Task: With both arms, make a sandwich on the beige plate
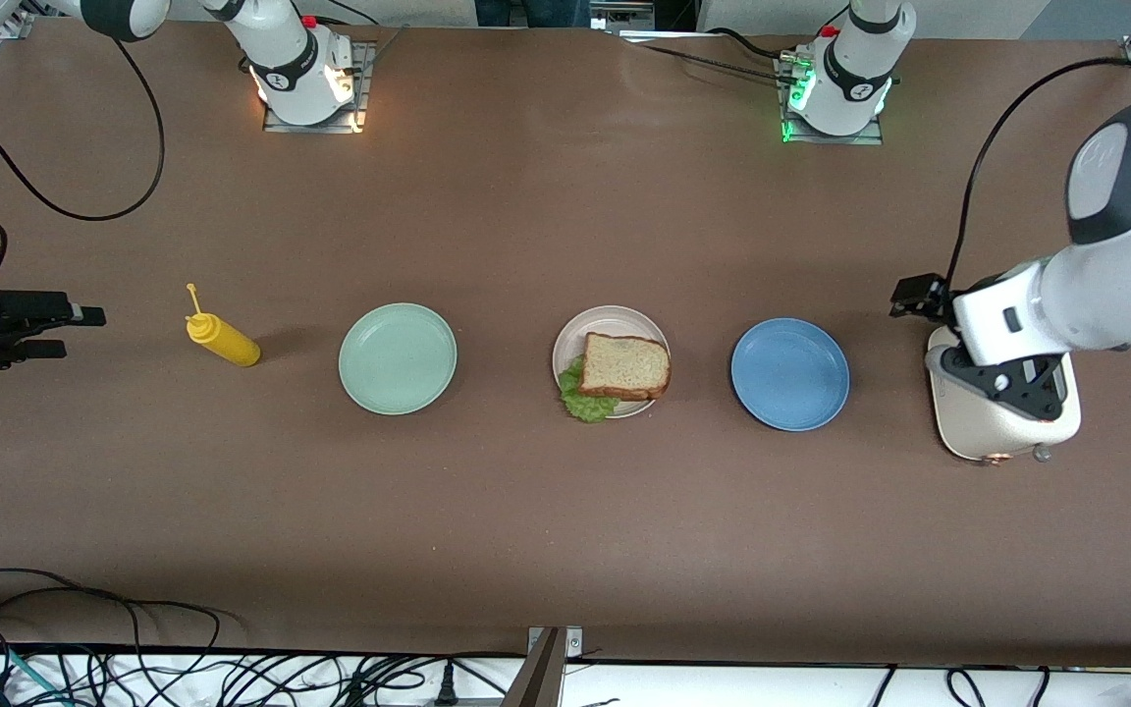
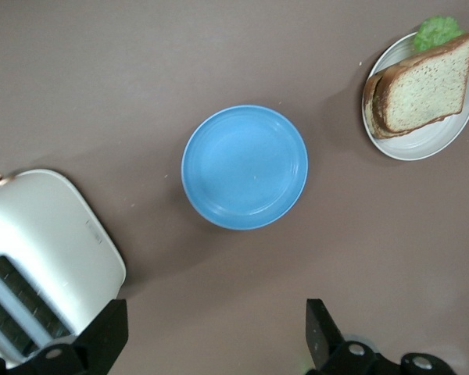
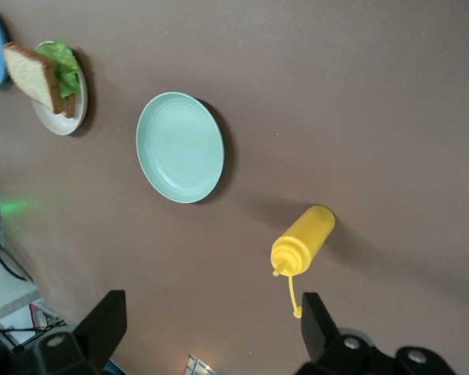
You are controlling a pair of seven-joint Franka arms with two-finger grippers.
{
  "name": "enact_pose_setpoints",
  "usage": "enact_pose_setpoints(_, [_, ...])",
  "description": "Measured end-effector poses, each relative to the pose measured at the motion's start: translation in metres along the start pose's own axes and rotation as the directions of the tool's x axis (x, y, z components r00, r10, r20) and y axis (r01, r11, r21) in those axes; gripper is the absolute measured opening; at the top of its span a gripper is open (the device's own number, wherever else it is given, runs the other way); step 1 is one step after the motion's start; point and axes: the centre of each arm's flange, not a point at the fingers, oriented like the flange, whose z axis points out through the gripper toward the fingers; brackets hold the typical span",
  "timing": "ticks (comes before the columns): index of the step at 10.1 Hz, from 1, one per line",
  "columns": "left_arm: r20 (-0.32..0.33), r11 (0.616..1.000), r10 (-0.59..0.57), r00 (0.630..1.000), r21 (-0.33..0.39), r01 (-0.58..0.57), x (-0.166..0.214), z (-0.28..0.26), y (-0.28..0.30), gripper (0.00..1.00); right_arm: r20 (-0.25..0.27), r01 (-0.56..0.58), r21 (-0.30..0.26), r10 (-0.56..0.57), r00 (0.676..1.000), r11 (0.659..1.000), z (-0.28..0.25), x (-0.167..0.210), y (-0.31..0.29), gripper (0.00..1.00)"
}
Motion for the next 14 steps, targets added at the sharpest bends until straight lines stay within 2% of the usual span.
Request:
enact_pose_setpoints(1, [-0.012, 1.000, -0.014, 1.000, 0.022, 0.014, -0.014, -0.005, 0.003, 1.00, 0.005, -0.041, -0.049, 0.041, 0.999, 0.998, -0.001, 0.006, -0.014, 1.00])
enact_pose_setpoints(3, [-0.055, 0.995, -0.040, 0.998, 0.089, 0.045, -0.051, -0.013, 0.022, 1.00, 0.040, -0.111, -0.231, 0.124, 0.991, 0.967, -0.002, 0.015, -0.056, 1.00])
enact_pose_setpoints(4, [-0.080, 0.993, -0.046, 0.996, 0.109, 0.054, -0.066, -0.021, 0.037, 1.00, 0.045, -0.120, -0.303, 0.140, 0.989, 0.945, 0.001, 0.023, -0.083, 1.00])
enact_pose_setpoints(6, [-0.137, 0.989, -0.042, 0.990, 0.133, 0.061, -0.090, -0.044, 0.057, 1.00, 0.018, -0.141, -0.417, 0.163, 0.987, 0.898, 0.013, 0.037, -0.123, 1.00])
enact_pose_setpoints(7, [-0.154, 0.988, -0.051, 0.987, 0.136, 0.073, -0.099, -0.052, 0.058, 1.00, -0.002, -0.152, -0.453, 0.170, 0.986, 0.878, 0.018, 0.038, -0.132, 1.00])
enact_pose_setpoints(9, [-0.172, 0.984, -0.104, 0.980, 0.126, 0.126, -0.109, -0.056, 0.032, 1.00, -0.046, -0.187, -0.475, 0.188, 0.981, 0.860, 0.019, 0.025, -0.125, 1.00])
enact_pose_setpoints(12, [-0.192, 0.969, -0.198, 0.961, 0.108, 0.221, -0.112, -0.058, 0.021, 1.00, -0.187, -0.253, -0.425, 0.189, 0.964, 0.869, 0.006, -0.027, -0.083, 1.00])
enact_pose_setpoints(14, [-0.193, 0.964, -0.225, 0.955, 0.102, 0.247, -0.112, -0.060, 0.023, 1.00, -0.238, -0.317, -0.386, 0.239, 0.942, 0.866, 0.008, -0.045, -0.091, 1.00])
